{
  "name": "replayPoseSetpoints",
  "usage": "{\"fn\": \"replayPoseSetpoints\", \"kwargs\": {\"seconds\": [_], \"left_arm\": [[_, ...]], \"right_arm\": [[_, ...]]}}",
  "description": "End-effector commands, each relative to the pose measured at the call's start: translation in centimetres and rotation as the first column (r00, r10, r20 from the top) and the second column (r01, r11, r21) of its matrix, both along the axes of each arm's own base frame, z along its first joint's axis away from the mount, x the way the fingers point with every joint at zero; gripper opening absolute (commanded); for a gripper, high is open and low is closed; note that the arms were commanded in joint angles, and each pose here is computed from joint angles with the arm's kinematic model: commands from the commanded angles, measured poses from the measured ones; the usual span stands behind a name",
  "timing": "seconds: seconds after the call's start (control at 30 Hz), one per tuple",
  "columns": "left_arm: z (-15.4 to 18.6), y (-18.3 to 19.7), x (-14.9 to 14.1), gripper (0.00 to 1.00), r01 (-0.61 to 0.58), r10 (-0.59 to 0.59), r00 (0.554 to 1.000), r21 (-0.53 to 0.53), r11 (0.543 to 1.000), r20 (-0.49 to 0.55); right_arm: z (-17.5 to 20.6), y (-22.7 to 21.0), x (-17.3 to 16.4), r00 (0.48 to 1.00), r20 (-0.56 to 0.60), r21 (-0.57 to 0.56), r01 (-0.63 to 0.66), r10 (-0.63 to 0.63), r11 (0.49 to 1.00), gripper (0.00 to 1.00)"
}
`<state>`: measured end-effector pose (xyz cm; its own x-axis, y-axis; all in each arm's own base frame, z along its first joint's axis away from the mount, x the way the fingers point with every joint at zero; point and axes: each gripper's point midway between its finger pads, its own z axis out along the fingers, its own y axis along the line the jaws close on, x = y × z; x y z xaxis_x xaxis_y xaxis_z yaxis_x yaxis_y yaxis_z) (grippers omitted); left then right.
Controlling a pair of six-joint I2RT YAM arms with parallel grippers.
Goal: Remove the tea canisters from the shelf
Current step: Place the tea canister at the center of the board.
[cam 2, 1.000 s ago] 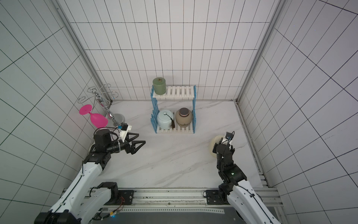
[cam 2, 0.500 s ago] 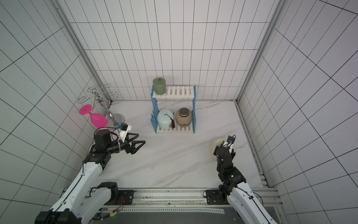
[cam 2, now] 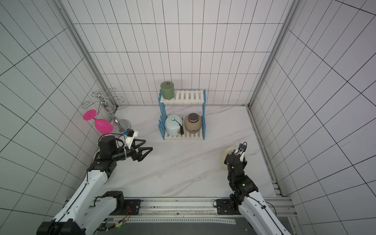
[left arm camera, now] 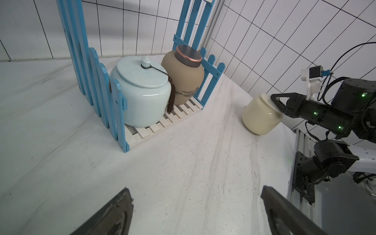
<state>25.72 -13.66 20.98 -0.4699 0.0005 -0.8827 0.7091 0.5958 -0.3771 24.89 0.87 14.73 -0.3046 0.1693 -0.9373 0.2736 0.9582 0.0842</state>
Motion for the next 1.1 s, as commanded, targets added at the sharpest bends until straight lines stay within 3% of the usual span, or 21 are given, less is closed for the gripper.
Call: {"fn": "replayPoseSetpoints", "kwargs": {"seconds": [0.0,0.3,0.7,1.07], "left_arm": [[0.0,0.0,0.1,0.99,0.002,-0.002,1.000,-0.004,1.000,0.010],[0.3,0.1,0.2,0.99,-0.003,0.003,1.000,-0.009,1.000,0.010],[1.0,0.2,0.4,0.99,-0.010,0.011,1.000,-0.014,1.000,0.022],[3.8,1.1,2.0,0.99,-0.076,0.077,0.996,-0.023,0.997,0.037]], "right_arm": [[2.2,-0.2,0.5,0.994,0.105,0.073,0.028,-0.035,0.997,0.04],[3.1,0.0,0.6,0.993,0.116,0.077,0.019,-0.028,0.997,0.31],[5.7,0.2,0.6,0.987,0.163,0.074,-0.010,-0.003,0.997,0.58],[11.2,3.4,1.0,0.954,0.196,-0.042,-0.223,0.227,0.974,0.84]]}}
